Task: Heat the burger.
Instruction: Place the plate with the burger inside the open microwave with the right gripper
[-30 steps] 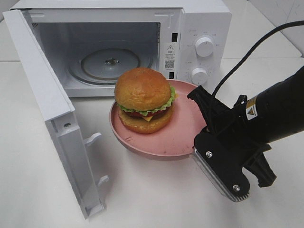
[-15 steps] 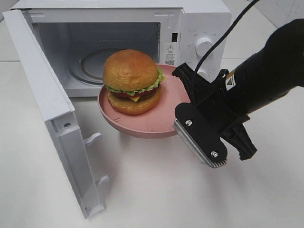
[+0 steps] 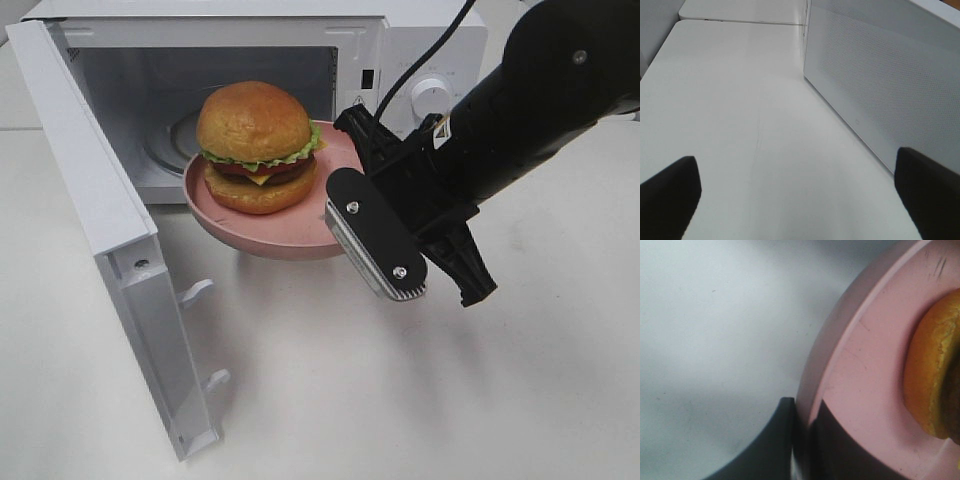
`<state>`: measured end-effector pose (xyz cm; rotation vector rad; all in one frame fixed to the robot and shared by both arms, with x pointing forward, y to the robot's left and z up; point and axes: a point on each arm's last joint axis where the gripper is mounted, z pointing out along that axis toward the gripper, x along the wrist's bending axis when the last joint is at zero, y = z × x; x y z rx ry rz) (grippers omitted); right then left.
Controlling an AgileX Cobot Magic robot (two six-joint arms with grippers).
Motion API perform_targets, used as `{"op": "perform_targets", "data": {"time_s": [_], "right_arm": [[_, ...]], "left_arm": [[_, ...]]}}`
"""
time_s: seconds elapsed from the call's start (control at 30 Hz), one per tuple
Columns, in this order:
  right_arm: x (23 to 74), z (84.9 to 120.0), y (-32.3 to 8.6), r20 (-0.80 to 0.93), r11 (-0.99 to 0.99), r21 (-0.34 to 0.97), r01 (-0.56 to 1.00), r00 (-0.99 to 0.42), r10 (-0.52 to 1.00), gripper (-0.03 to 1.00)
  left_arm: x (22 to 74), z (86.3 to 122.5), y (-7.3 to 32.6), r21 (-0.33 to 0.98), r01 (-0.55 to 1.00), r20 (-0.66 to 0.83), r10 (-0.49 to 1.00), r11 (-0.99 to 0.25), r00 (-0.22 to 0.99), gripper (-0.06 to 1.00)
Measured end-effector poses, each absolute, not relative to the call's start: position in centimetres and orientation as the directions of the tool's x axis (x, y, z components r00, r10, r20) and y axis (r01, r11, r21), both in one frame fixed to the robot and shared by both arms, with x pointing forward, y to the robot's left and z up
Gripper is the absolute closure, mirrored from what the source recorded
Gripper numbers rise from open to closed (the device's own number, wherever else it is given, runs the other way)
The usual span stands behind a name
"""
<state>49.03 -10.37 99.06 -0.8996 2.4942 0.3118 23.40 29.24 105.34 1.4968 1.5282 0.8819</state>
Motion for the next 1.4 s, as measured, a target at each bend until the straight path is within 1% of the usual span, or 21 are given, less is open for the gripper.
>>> {"op": "perform_targets", "data": {"time_s": [0.3, 0.47, 0.9, 1.4], "right_arm": [[50.6, 99.4, -9.2, -0.534, 0.765, 0.063, -0.641, -0.669, -0.516, 0.90], [51.8, 98.5, -8.2, -0.501, 0.763, 0.068, -0.642, -0.684, -0.530, 0.90], [54.0, 97.8, -6.6, -0.490, 0.761, 0.072, -0.645, -0.688, -0.536, 0.90], [56.8, 96.9, -4.4, -0.504, 0.774, 0.100, -0.625, -0.703, -0.502, 0.90]], "left_arm": [[23.4, 105.3, 29.2, 0.898, 0.436, -0.073, 0.997, 0.055, 0.025, -0.05], [23.4, 105.3, 29.2, 0.898, 0.436, -0.073, 0.997, 0.055, 0.025, -0.05], [23.4, 105.3, 29.2, 0.898, 0.436, -0.073, 0.997, 0.055, 0.025, -0.05], [23.4, 105.3, 29.2, 0.898, 0.436, -0.073, 0.997, 0.055, 0.025, -0.05]]}}
